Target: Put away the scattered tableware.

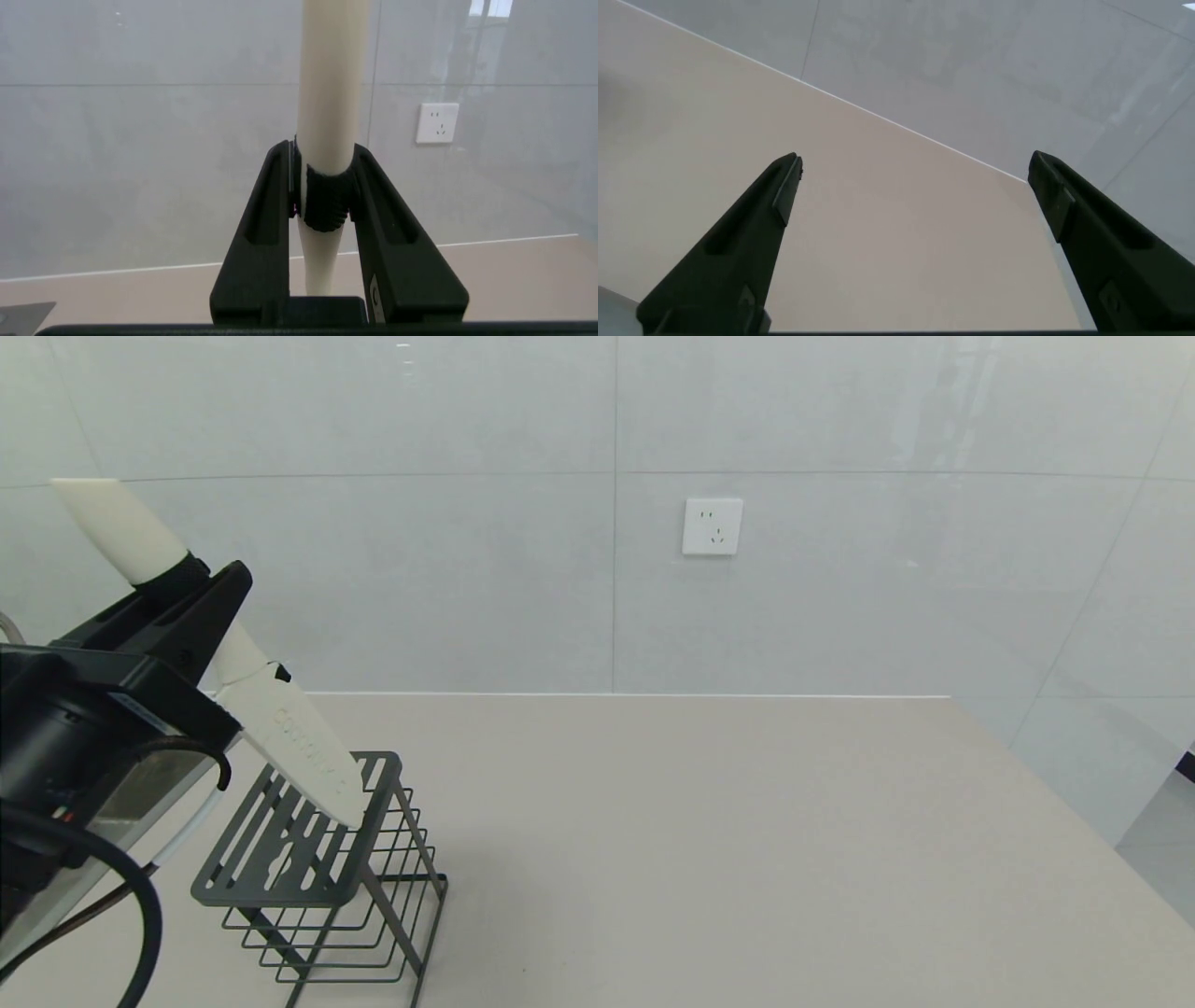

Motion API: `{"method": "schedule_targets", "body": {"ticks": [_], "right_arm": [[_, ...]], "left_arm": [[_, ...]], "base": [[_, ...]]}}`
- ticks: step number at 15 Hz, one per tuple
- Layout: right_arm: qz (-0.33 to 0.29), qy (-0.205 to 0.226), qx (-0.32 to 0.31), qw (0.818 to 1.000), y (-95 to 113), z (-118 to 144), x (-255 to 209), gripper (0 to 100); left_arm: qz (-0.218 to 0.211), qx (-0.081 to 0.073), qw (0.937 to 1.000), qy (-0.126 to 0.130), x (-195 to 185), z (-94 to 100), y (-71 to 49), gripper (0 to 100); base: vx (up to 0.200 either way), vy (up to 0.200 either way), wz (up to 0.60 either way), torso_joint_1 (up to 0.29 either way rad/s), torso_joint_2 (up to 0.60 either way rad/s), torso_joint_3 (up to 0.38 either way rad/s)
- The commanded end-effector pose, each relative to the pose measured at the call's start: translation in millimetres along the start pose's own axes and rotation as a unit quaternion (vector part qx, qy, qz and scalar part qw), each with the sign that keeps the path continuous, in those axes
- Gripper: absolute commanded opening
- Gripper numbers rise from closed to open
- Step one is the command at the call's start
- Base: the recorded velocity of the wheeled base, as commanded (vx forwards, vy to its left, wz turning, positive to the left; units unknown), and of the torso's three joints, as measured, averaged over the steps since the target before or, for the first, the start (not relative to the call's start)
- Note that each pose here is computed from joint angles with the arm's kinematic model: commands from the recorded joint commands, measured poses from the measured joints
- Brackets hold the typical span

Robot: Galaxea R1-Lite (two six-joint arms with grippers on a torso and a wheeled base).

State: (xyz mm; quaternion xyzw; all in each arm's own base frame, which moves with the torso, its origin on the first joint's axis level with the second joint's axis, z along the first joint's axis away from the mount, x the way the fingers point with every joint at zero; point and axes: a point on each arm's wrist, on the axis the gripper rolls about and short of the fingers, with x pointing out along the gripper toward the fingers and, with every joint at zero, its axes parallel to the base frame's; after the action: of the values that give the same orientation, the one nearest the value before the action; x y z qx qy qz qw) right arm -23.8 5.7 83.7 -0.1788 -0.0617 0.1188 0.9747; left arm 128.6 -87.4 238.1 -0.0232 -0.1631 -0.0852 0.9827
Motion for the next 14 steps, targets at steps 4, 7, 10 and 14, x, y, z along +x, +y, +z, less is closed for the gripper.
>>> {"method": "schedule_targets", "body": {"ticks": [4, 7, 10, 14], "right_arm": [[0.001, -0.001, 0.000, 1.000, 0.0, 0.0, 0.0, 100], [0.001, -0.001, 0.000, 1.000, 0.0, 0.0, 0.0, 100], [0.001, -0.001, 0.000, 1.000, 0.0, 0.0, 0.0, 100], [0.001, -0.001, 0.000, 1.000, 0.0, 0.0, 0.0, 100]], "left_arm": [[0.002, 0.002, 1.0000, -0.005, 1.2, 2.7, 0.1, 0], [0.000, 0.008, 0.9999, -0.008, 1.4, 3.6, -0.4, 0], [-0.001, 0.009, 0.9999, -0.006, 1.3, 3.4, -0.7, 0], [-0.011, 0.004, 0.9999, -0.007, -0.1, 3.9, -3.7, 0]], "base": [[0.000, 0.000, 0.00, 0.000, 0.00, 0.000], [0.000, 0.000, 0.00, 0.000, 0.00, 0.000], [0.000, 0.000, 0.00, 0.000, 0.00, 0.000], [0.000, 0.000, 0.00, 0.000, 0.00, 0.000]]}}
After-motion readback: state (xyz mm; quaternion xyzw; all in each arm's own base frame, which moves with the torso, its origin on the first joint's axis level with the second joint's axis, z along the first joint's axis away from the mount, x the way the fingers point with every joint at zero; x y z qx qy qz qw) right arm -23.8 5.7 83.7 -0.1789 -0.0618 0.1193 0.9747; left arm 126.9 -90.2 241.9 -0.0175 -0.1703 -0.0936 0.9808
